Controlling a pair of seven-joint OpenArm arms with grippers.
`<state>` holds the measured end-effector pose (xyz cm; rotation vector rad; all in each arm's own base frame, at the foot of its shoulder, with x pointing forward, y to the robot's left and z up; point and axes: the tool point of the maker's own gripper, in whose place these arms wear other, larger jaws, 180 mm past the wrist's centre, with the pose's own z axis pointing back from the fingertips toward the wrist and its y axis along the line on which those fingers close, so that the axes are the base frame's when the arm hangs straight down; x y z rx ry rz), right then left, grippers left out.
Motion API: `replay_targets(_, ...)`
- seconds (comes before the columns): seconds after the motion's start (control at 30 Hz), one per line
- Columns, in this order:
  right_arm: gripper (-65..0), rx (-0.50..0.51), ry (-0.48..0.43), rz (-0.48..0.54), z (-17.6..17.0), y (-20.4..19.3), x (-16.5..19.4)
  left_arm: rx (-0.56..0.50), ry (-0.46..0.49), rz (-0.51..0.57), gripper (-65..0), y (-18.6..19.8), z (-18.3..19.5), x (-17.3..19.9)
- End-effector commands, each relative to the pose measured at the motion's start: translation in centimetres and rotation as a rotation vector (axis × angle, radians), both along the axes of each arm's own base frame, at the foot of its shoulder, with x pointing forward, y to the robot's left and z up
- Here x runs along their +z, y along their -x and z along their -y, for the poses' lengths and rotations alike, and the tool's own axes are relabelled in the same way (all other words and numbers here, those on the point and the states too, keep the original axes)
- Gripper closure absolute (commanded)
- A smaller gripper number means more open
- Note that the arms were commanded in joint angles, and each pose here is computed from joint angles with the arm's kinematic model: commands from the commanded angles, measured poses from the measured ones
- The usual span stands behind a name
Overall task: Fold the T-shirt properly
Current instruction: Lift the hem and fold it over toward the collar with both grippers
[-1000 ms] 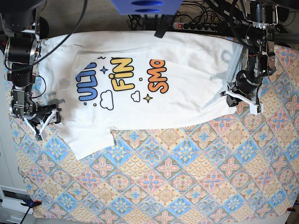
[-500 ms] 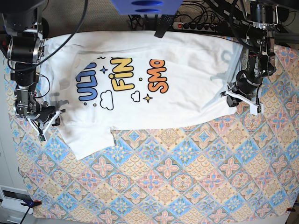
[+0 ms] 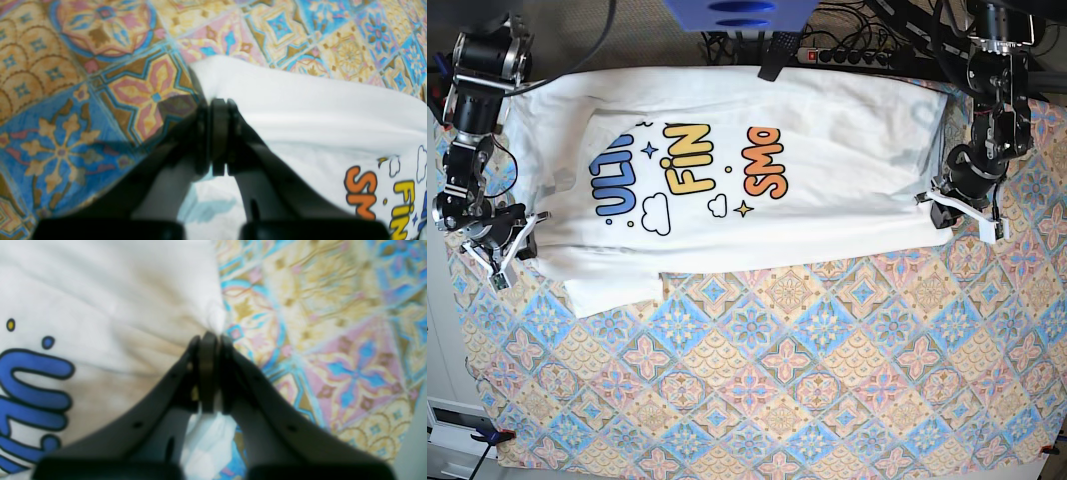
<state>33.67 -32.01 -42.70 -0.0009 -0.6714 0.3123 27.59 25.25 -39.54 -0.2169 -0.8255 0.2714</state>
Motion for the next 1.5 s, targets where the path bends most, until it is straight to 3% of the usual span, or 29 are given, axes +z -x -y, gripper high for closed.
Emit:
replay_targets(0.0, -0.4, 0.005, 0.022, 0.042, 0.8, -0.4, 1.6, -0.024, -0.011, 0.064, 0.0, -0.9, 0.2, 1.9)
replay_targets(0.3, -0.3, 0.092, 0.105, 0.047, -0.5, 3.7, 2.4, 0.009, -0.042, 0.047, 0.0, 2.1, -1.5, 2.3)
replay_targets(0.47, -0.3, 0.040, 0.123, 0.043, 1.0, 6.5, 2.6, 0.040, -0.057, 0.014, 0.0, 3.8, -2.8, 1.8)
replay_targets(0.63, -0.3, 0.052, 0.142, 0.022, 1.0, 8.6, 2.5, 0.023, -0.086, -0.024, 0.0, 5.0, -3.5, 1.3)
replay_targets(0.8, -0.3, 0.050, 0.057, 0.048, -0.7, 9.1, 2.6, 0.020, -0.092, -0.058, 0.0, 6.1, -3.5, 0.5)
replay_targets(1.07, -0.2, 0.042, 0.027, 0.015, -1.5, 10.3, 1.2, -0.022, -0.167, -0.160, 0.0, 8.5, -2.8, -2.8)
replay_targets(1.4, -0.9, 0.020, 0.014, -0.029, -1.1, 11.3, -0.2, -0.052, -0.166, -0.250, 0.0, 10.3, -2.1, -5.8)
replay_targets(1.47, -3.4, 0.020, 0.014, -0.035, -1.1, 11.6, -0.3, -0.052, -0.168, -0.244, -3.9, 10.0, -2.2, -5.6)
